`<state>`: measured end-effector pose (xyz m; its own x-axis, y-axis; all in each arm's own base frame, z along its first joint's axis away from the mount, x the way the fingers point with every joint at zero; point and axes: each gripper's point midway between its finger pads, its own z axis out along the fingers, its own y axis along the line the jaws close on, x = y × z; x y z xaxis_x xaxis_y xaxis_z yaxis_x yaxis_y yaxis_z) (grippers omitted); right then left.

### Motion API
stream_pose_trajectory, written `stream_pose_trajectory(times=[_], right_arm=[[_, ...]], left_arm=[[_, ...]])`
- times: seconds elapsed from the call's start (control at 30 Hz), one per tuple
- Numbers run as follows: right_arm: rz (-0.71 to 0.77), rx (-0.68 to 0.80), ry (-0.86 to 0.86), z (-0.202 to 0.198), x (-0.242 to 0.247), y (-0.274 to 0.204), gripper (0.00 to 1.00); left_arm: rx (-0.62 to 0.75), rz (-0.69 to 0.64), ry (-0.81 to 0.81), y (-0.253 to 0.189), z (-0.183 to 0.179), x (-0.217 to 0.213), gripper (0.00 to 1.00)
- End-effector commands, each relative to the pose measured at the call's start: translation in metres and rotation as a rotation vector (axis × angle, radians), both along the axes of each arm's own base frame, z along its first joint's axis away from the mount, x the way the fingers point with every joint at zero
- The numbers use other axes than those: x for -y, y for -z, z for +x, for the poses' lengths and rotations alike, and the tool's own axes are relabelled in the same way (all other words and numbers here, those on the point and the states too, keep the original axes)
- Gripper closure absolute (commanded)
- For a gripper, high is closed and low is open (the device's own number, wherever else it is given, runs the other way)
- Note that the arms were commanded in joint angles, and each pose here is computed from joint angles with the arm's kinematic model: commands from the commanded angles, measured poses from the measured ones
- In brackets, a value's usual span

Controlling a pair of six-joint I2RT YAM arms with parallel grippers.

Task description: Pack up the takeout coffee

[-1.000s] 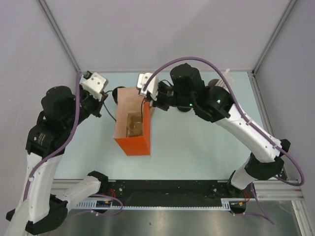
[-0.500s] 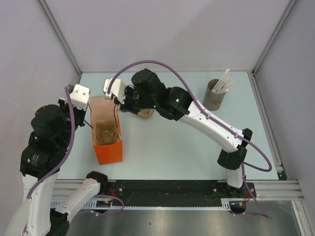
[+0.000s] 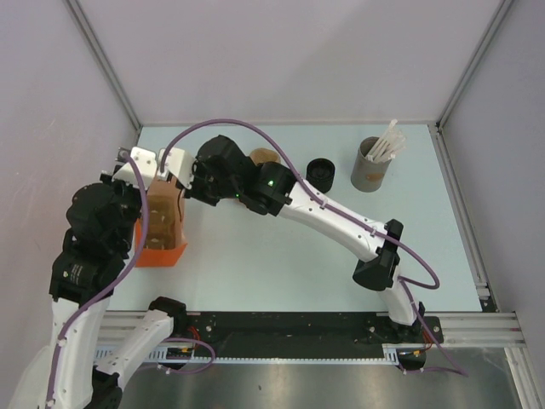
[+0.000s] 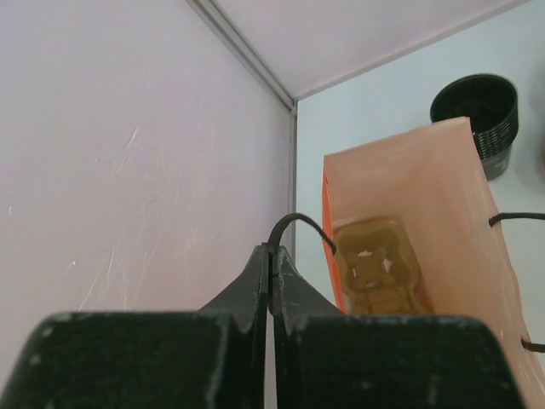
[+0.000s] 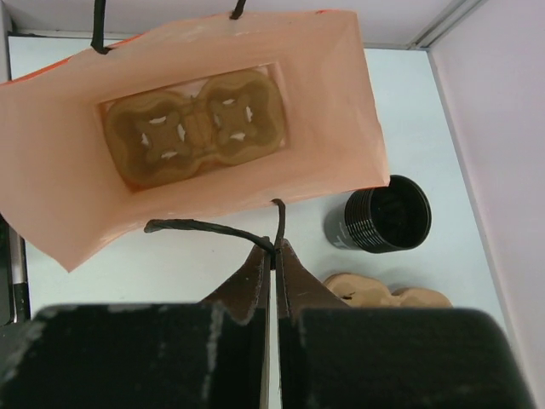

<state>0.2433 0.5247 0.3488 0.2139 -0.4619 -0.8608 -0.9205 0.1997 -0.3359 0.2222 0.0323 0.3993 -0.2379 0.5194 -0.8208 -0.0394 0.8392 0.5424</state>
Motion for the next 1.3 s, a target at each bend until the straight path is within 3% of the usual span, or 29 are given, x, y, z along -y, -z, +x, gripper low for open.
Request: stream_pose_trajectory(times=[0.0,0.4,0.47,0.57,0.6,0.7,0.8,1.0,1.27], right_arm=[[0.098,0.043,0.045,0.006,-0.003,-0.034,1.0],[0.084,0.058,0.088,0.012,0.009,-0.035,1.0],[0.072,0.054,0.091,0.013,0.009,-0.028,0.94],[0.067,0.054,0.087,0.012,0.011,-0.029,0.69],[0.067,0.057,0.088,0.012,0.013,-0.032,0.56],[0.07,0.066,0.096,0.013,0.018,-0.038,0.34],[0.083,0.07,0.106,0.015,0.027,-0.048,0.2],[0.124,0.085,0.143,0.023,0.052,-0.075,0.07],[0.157,0.072,0.139,0.026,0.076,-0.094,0.0]], left_arm=[[0.072,0.048,-0.068,-0.01,0.002,-0.014,0.99],[0.068,0.04,-0.049,-0.002,0.017,-0.008,0.99],[0.058,0.053,-0.07,0.004,0.018,-0.011,0.99],[0.063,0.072,-0.112,0.008,0.019,-0.018,0.98],[0.076,0.074,-0.128,0.006,0.019,-0.021,0.98],[0.081,0.096,-0.176,0.009,0.019,-0.029,0.98],[0.089,0.107,-0.216,0.008,0.017,-0.035,0.98],[0.121,0.131,-0.301,0.003,0.015,-0.048,0.92],[0.123,0.142,-0.344,0.007,0.017,-0.056,0.86]])
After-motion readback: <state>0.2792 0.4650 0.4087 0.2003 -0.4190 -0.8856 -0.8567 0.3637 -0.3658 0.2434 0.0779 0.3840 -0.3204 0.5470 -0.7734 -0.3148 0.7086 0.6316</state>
